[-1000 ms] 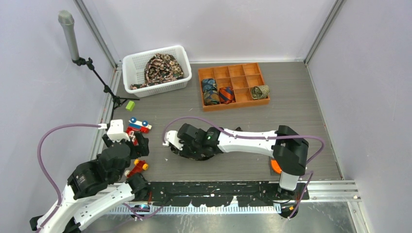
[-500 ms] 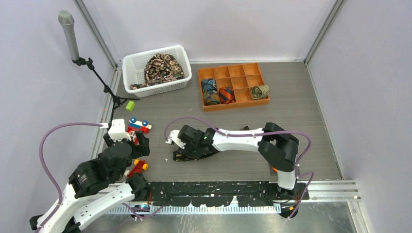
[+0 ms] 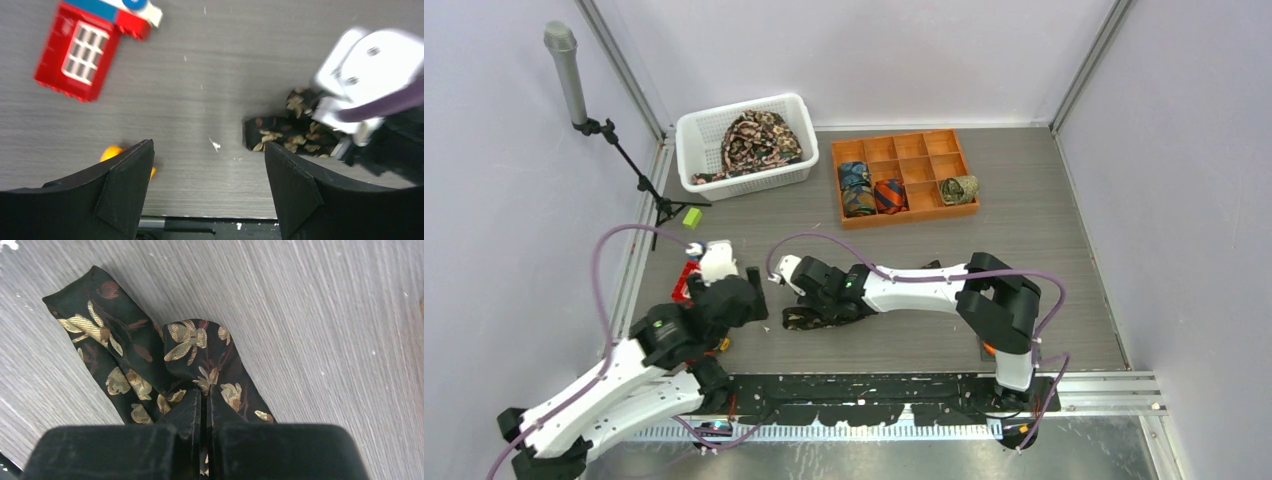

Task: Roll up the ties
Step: Flatten out the tie at the center of the board.

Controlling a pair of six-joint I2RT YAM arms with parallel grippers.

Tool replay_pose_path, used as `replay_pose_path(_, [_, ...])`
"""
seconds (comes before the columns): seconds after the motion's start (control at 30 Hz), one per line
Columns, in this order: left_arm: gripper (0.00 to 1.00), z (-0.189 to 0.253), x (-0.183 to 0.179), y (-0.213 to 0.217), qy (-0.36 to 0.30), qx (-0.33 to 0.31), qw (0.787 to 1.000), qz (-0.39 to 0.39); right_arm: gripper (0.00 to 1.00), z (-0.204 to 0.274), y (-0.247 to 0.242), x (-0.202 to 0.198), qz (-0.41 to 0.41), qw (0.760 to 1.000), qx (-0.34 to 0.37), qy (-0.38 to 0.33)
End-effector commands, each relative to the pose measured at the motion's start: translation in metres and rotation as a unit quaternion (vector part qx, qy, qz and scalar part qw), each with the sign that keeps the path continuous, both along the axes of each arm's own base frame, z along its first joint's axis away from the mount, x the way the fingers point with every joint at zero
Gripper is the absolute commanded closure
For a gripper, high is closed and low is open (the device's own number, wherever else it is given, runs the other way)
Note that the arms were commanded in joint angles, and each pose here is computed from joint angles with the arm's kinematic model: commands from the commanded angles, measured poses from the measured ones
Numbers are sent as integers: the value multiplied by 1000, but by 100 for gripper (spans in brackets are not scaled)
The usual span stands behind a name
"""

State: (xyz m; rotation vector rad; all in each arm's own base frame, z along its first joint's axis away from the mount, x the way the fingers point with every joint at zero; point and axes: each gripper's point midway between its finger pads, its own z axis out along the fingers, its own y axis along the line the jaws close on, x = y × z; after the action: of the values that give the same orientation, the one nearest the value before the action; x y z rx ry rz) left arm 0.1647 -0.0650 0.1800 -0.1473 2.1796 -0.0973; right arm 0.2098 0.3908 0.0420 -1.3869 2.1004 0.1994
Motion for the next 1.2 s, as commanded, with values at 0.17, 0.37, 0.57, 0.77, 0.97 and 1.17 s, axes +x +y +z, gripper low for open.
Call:
replay_pose_path(0.17, [18, -56, 20, -60, 46, -87, 995, 11, 100, 90, -36, 41, -128, 982, 87, -107])
replay_pose_path(0.37, [20, -83, 34, -85, 63, -126, 990, 4, 99, 140, -65, 46, -174, 962, 156, -145])
replay_pose_path(0.57, [26, -110, 50, -95, 90, -154, 984, 13, 100, 177, -104, 49, -217, 942, 188, -176])
replay_pose_path(0.77, [38, -127, 53, -112, 103, -189, 976, -10, 100, 198, -150, 52, -262, 919, 214, -201])
replay_pose_path(0.97, [54, -144, 49, -119, 122, -195, 973, -18, 100, 200, -173, 55, -287, 910, 220, -205])
replay_pose_path(1.17, [99, -148, 44, -115, 130, -198, 972, -8, 100, 201, -190, 64, -317, 899, 213, -214])
